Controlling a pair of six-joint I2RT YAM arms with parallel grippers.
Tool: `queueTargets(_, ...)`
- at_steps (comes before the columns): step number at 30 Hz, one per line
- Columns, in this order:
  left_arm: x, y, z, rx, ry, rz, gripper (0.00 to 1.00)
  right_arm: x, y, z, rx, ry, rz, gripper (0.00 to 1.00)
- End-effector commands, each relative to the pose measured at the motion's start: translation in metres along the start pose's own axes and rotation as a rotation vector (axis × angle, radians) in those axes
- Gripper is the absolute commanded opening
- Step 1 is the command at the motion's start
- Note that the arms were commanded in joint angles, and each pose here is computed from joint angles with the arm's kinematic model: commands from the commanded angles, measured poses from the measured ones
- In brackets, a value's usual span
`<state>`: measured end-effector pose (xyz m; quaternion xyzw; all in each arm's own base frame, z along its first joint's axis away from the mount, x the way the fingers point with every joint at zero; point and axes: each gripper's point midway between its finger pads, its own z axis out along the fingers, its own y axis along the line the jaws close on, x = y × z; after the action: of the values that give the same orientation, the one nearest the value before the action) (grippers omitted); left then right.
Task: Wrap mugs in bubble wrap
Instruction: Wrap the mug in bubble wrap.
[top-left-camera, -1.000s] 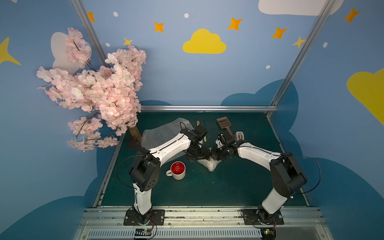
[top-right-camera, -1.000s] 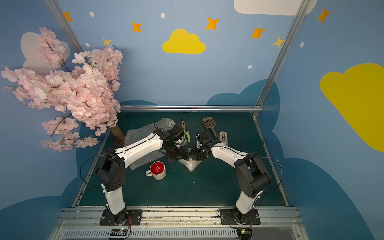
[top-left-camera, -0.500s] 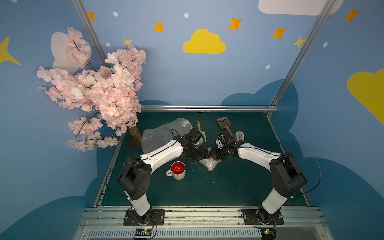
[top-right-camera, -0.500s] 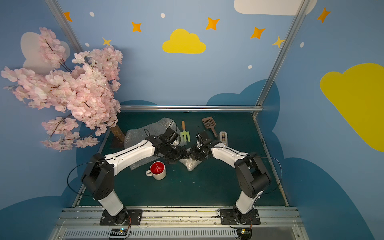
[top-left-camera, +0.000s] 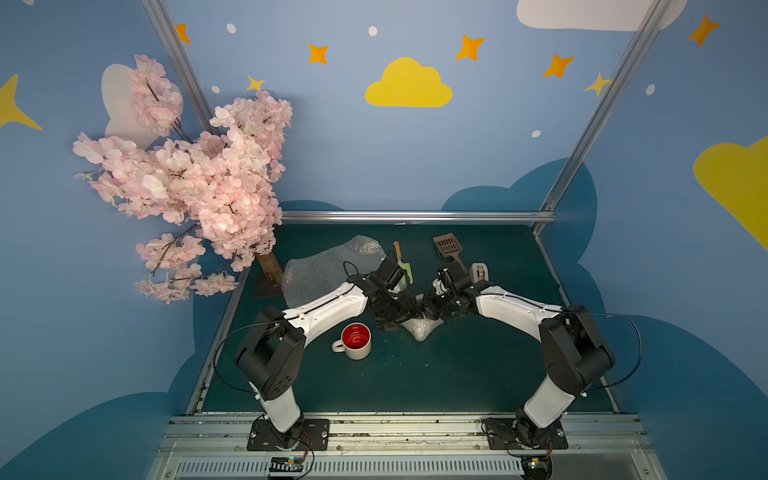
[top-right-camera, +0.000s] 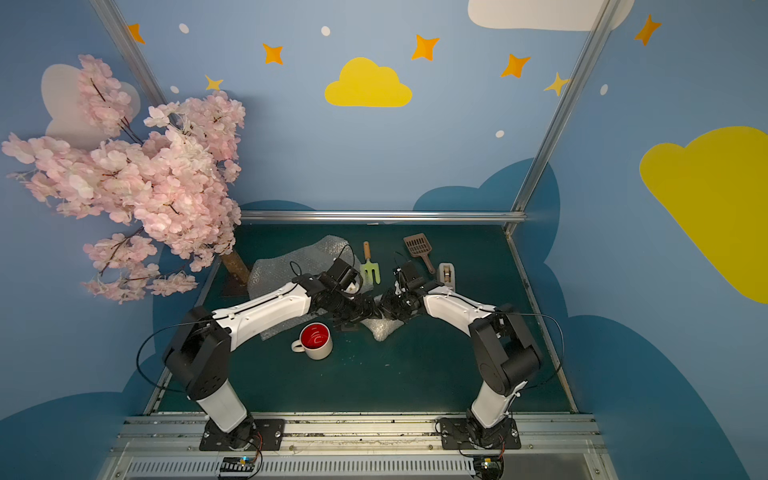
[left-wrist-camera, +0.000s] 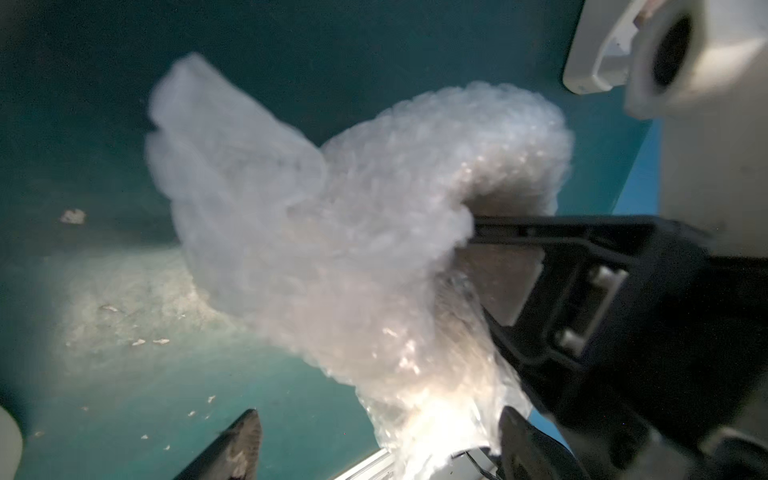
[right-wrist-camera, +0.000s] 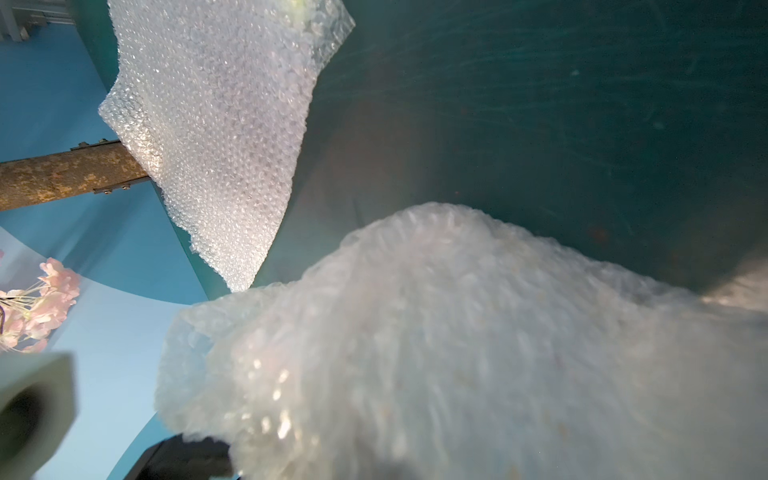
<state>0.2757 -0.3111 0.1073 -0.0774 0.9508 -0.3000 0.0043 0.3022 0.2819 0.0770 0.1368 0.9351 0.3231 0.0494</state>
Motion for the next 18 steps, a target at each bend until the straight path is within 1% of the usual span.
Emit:
queueTargets(1, -0.01, -0.004, 0.006, 0.02, -0.025, -0.015, 0.88, 0.012, -0.042, 0.016, 0.126, 0.038, 0.057, 0.0)
queueTargets(5, -0.02, 0.001, 0.015, -0.02, -0.048, -0.019, 0.89, 0.012, -0.042, 0.015, 0.126, 0.039, 0.053, 0.0)
queueTargets(8, -0.026, 0.011, 0.019, -0.095, -0.056, -0.02, 0.88, 0.014, -0.04, 0.012, 0.133, 0.033, 0.041, 0.0)
queueTargets(10, -0.028, 0.015, 0.022, -0.135, -0.04, -0.028, 0.87, 0.013, -0.04, 0.009, 0.137, 0.027, 0.033, 0.0)
queueTargets(11, -0.033, 0.019, 0.023, -0.164, -0.061, -0.028, 0.87, 0.013, -0.04, 0.009, 0.138, 0.027, 0.03, 0.0)
queueTargets(18, -0.045, 0.031, 0.034, -0.219, -0.091, -0.041, 0.83, 0.018, -0.032, 0.002, 0.124, 0.028, -0.01, 0.0)
